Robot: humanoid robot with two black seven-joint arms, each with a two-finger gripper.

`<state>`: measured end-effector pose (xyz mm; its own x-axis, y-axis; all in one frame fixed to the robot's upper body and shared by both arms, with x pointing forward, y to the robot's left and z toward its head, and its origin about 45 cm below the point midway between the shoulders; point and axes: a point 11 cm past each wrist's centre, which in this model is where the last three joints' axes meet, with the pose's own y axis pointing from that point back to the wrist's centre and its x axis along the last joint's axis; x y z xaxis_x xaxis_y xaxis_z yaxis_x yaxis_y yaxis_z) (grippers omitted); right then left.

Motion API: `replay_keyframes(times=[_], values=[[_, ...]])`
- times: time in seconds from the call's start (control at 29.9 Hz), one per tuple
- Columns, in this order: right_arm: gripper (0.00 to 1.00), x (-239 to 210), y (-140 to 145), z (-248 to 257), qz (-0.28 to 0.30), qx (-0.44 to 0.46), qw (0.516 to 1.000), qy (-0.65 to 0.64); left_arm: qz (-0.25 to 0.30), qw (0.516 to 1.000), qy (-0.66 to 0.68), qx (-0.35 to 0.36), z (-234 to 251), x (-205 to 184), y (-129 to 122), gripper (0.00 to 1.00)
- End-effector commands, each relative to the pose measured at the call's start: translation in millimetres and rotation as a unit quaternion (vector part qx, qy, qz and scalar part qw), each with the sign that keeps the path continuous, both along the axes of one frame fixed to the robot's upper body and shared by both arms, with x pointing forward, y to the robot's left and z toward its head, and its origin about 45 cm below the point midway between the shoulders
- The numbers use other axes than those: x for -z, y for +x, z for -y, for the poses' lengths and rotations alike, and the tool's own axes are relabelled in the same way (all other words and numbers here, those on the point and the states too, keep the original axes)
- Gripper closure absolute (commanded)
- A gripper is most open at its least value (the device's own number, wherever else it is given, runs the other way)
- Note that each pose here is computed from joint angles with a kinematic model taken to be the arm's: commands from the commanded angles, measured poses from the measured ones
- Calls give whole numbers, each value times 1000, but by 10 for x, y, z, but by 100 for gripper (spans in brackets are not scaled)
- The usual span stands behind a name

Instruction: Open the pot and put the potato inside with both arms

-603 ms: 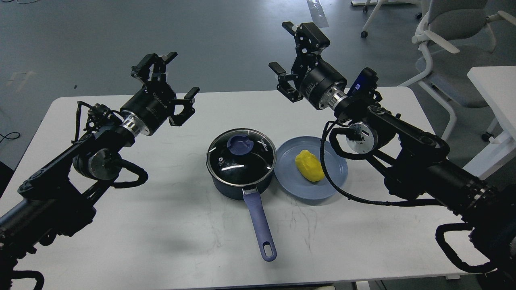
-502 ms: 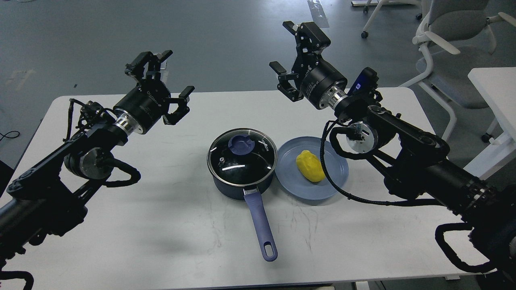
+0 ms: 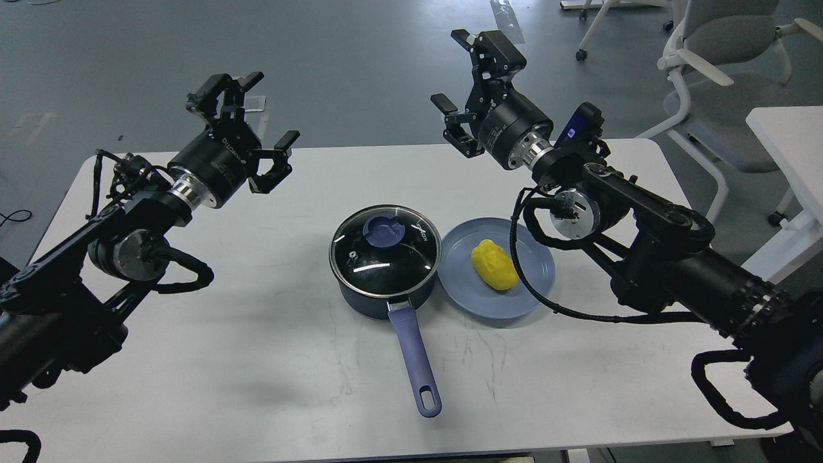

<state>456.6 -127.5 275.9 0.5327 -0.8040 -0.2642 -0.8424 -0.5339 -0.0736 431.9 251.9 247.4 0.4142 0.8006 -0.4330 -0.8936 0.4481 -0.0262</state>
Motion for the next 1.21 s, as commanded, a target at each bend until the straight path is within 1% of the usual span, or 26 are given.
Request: replay_keyframes(times=[0.0, 0.2, 0.4, 1.17], values=[[0, -1, 2, 14, 0, 1, 1000, 0, -8, 1000, 3, 3, 6, 17, -2, 2], [0, -15, 7, 6, 1, 2, 1000, 2, -25, 1000, 12, 10, 20, 70, -17, 2], [0, -16, 11, 28, 0, 3, 1000, -3, -30, 999, 15, -1, 7, 77, -11, 2], [0, -8, 33, 86, -2, 22, 1000, -7, -22, 1000, 7, -2, 49, 52, -6, 2]])
